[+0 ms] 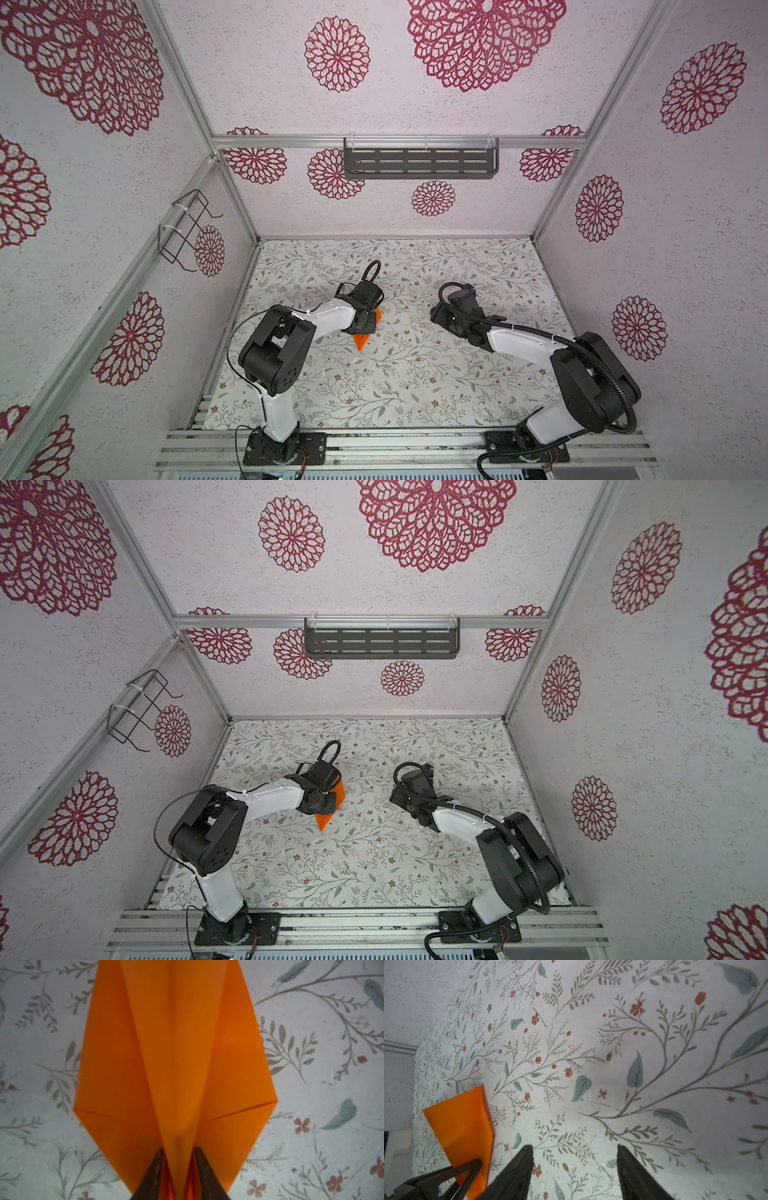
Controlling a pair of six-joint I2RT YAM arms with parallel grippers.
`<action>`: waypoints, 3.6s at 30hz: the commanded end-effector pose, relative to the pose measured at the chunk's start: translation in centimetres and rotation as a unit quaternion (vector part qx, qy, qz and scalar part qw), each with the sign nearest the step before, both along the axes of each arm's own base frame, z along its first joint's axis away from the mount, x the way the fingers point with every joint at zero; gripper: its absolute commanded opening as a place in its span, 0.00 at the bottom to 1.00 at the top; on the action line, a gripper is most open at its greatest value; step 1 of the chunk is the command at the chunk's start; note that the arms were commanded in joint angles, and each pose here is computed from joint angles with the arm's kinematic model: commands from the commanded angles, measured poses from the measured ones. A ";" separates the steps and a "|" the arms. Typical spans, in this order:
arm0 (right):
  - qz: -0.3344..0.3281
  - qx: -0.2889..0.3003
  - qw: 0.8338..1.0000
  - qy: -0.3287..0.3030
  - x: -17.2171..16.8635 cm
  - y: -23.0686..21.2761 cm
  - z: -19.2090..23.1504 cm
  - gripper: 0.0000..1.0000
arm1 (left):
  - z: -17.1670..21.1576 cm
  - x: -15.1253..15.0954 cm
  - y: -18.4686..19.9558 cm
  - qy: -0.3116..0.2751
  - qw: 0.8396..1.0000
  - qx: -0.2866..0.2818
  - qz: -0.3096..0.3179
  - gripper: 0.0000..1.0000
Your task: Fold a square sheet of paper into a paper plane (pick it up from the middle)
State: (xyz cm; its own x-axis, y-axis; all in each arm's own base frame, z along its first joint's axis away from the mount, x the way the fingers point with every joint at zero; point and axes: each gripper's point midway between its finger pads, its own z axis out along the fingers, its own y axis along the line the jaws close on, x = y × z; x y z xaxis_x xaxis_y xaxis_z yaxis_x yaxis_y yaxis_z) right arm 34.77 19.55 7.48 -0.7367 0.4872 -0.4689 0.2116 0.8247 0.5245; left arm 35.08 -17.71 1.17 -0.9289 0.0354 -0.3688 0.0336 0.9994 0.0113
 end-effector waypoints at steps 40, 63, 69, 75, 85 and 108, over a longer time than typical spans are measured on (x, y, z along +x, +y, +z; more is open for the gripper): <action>0.000 -0.112 0.988 -0.107 2.8 -6.1 5.1 0.84 | -0.1 15.3 -5.3 -0.049 0.998 -0.016 0.038 0.15; -0.104 -0.283 0.924 -0.237 4.3 -14.7 16.3 0.99 | 21.8 11.5 5.3 -0.301 0.945 0.007 0.130 0.78; -0.153 -0.365 0.891 -0.224 2.6 -19.5 13.4 0.99 | 20.9 6.2 15.7 -0.331 0.909 0.098 0.233 0.98; -0.145 -0.379 0.895 -0.183 0.5 -22.6 6.7 0.99 | 17.8 -0.7 24.2 -0.310 0.869 0.180 0.340 0.97; -0.038 -0.360 0.891 -0.274 1.5 -20.9 4.9 0.99 | 14.3 -1.5 27.6 -0.374 0.871 0.121 0.295 0.97; 0.001 -0.301 0.894 -0.331 3.3 -20.0 3.9 0.99 | 11.0 5.1 25.0 -0.454 0.880 0.045 0.135 0.97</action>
